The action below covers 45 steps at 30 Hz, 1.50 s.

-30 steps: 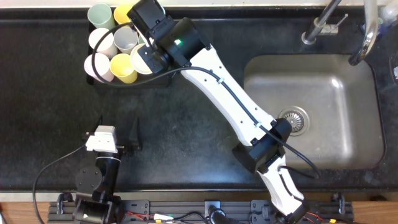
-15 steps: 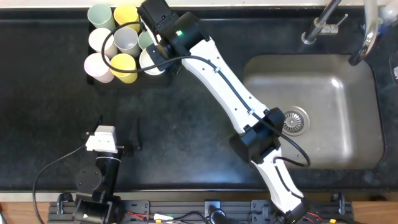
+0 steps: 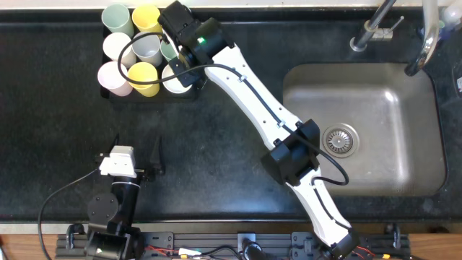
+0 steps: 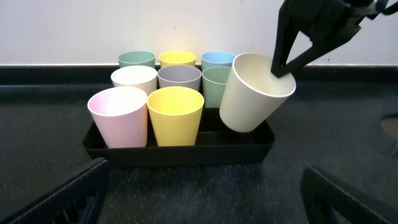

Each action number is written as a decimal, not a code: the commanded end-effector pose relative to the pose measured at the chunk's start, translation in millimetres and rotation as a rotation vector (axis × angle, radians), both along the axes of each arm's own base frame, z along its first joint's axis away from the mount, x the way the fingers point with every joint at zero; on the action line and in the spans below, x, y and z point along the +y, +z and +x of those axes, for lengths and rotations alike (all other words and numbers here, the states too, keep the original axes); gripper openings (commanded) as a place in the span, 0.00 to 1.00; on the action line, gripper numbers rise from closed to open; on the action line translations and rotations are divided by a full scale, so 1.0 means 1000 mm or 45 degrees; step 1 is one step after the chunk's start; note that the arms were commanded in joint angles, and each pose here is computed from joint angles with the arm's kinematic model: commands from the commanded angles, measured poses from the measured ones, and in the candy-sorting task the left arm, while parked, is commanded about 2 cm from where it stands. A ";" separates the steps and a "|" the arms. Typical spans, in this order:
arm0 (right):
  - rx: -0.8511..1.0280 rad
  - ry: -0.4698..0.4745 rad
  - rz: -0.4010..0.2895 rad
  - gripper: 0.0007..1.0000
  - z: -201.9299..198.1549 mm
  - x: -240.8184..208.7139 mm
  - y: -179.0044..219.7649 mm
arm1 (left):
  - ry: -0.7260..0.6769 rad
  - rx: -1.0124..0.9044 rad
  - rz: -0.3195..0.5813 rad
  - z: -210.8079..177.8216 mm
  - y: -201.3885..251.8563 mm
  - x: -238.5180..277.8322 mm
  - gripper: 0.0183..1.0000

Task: Store Cups

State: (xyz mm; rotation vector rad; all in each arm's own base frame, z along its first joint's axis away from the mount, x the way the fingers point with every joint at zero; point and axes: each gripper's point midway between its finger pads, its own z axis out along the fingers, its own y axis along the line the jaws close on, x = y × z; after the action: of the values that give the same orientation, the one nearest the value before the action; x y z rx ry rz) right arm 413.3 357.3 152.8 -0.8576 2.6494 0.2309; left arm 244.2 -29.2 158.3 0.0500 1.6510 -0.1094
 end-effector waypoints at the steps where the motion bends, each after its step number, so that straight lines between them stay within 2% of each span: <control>1: 0.011 -0.008 0.007 0.04 0.005 0.005 -0.011 | -0.018 -0.007 -0.011 0.000 -0.001 -0.003 1.00; 24: 0.085 -0.019 0.009 0.04 0.006 -0.001 -0.032 | -0.018 -0.007 -0.011 0.000 -0.001 -0.003 1.00; 45: 0.137 -0.025 -0.034 0.04 0.002 -0.007 -0.051 | -0.018 -0.006 -0.011 0.000 -0.001 -0.003 1.00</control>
State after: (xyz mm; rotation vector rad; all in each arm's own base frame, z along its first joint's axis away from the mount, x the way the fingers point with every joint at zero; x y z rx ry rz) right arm 413.7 351.4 110.5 -0.8584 2.7469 0.2356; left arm 244.2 -29.2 158.3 0.0500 1.6510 -0.1094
